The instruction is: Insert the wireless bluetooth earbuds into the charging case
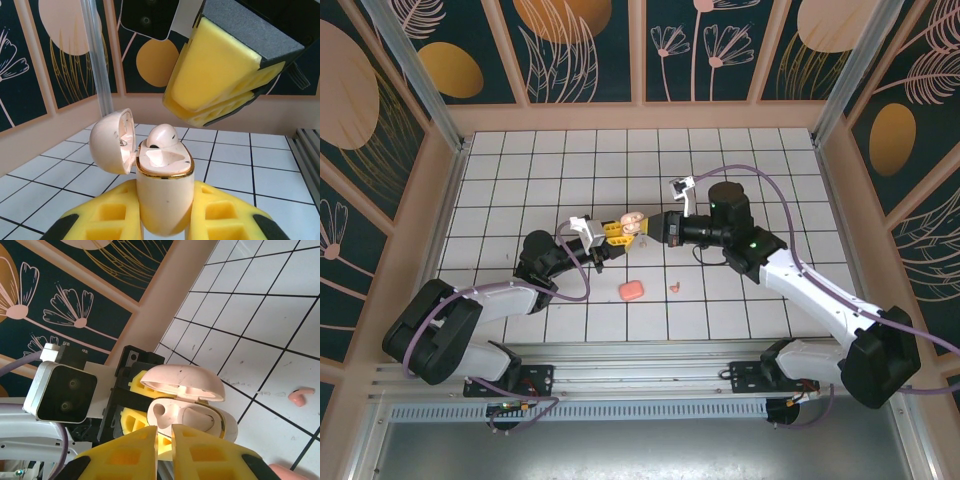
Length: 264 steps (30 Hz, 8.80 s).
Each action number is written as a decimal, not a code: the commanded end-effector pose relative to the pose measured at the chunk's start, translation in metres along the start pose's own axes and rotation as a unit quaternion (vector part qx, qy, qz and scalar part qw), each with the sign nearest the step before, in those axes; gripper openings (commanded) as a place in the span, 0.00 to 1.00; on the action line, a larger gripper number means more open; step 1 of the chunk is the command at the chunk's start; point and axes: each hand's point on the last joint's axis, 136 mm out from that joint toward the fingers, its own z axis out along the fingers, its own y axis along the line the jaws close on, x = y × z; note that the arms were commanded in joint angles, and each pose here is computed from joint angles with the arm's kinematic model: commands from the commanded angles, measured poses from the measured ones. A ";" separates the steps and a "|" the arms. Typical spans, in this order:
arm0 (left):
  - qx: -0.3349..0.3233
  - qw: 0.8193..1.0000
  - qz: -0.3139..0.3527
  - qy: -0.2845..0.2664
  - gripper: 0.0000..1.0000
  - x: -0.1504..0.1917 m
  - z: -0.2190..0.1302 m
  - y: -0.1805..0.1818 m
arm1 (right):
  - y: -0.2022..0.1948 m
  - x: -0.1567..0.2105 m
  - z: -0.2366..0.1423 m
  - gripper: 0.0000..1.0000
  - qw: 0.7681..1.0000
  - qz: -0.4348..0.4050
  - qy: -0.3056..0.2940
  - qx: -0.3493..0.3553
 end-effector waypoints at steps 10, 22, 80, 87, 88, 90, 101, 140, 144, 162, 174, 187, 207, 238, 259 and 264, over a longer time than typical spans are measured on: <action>-0.010 1.000 0.007 -0.017 0.13 -0.010 0.001 0.003 | 0.011 -0.019 -0.010 0.24 0.999 -0.024 -0.023 0.016; -0.017 1.000 -0.013 -0.019 0.12 0.003 -0.007 -0.001 | -0.026 -0.028 -0.028 0.33 0.992 -0.001 -0.018 0.122; -0.256 0.951 -0.171 -0.033 0.11 0.051 -0.079 0.080 | -0.268 0.063 0.101 0.35 0.839 0.071 0.299 0.449; -0.250 0.953 -0.168 -0.034 0.12 0.049 -0.076 0.079 | -0.272 0.069 0.085 0.32 0.823 0.072 0.300 0.477; -0.250 0.953 -0.167 -0.033 0.12 0.049 -0.077 0.079 | -0.271 0.069 0.082 0.31 0.821 0.071 0.300 0.481; -0.248 0.954 -0.167 -0.033 0.11 0.048 -0.076 0.079 | -0.269 0.071 0.078 0.30 0.817 0.069 0.301 0.487; -0.239 0.956 -0.166 -0.033 0.12 0.045 -0.075 0.076 | -0.255 0.088 0.055 0.27 0.801 0.067 0.311 0.506; -0.243 0.958 -0.152 -0.022 0.12 0.036 -0.079 0.071 | -0.221 0.082 0.087 0.35 0.826 -0.107 0.423 0.356; -0.242 0.958 -0.151 -0.021 0.12 0.036 -0.079 0.071 | -0.225 0.087 0.086 0.34 0.823 -0.104 0.429 0.357; -0.245 0.958 -0.149 -0.022 0.12 0.036 -0.079 0.073 | -0.231 0.101 0.081 0.36 0.812 -0.089 0.447 0.363; -0.243 0.958 -0.152 -0.020 0.12 0.038 -0.078 0.072 | -0.239 0.110 0.075 0.34 0.802 -0.080 0.458 0.377; -0.239 0.959 -0.150 -0.015 0.12 0.038 -0.077 0.071 | -0.232 0.092 0.082 0.25 0.834 -0.064 0.399 0.375; -0.234 0.961 -0.148 -0.014 0.12 0.035 -0.074 0.072 | -0.230 0.074 0.078 0.35 0.831 -0.074 0.380 0.400; -0.229 0.962 -0.148 -0.014 0.12 0.032 -0.069 0.075 | -0.240 0.098 0.082 0.30 0.824 -0.051 0.406 0.392; -0.217 0.967 -0.136 0.000 0.11 0.033 -0.065 0.072 | -0.220 0.069 0.080 0.24 0.876 -0.018 0.301 0.376; -0.210 0.967 -0.144 -0.001 0.10 0.036 -0.063 0.070 | -0.206 0.051 0.083 0.23 0.915 0.008 0.209 0.345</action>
